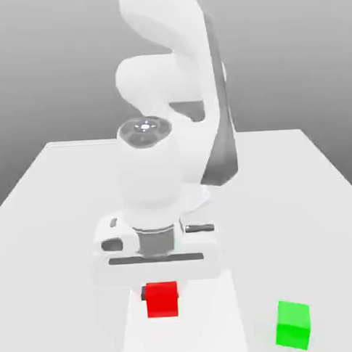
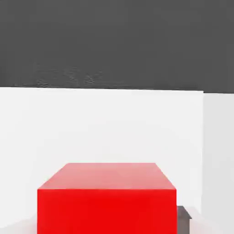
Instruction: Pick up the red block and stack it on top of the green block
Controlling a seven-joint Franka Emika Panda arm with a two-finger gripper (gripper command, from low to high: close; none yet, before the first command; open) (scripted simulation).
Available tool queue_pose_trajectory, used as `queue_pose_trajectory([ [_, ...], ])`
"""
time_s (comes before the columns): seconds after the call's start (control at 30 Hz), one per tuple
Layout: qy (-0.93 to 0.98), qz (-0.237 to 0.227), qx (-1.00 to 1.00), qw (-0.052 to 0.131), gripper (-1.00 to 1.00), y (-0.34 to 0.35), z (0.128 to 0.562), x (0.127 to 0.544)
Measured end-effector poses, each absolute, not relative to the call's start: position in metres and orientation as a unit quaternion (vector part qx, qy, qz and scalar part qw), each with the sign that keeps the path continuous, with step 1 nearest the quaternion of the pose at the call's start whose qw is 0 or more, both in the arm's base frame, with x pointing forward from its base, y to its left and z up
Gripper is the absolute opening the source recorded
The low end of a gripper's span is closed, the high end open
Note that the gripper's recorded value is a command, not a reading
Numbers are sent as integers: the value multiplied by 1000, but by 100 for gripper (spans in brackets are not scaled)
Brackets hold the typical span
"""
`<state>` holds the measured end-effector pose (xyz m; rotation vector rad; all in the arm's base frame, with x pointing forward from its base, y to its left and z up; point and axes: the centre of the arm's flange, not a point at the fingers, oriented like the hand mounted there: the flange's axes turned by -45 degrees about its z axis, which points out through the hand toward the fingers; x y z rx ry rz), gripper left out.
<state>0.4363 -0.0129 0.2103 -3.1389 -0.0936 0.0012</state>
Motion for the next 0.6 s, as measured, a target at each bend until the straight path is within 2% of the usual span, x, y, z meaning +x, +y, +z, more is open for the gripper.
queue_pose_trajectory([
  [0.27,-169,0,-986,1,-100,160,242,455],
  [0.4,-184,0,-983,0,-100,179,201,454],
  [0.43,-184,0,-983,0,100,180,189,453],
  [0.6,-184,0,-983,0,100,180,189,453],
])
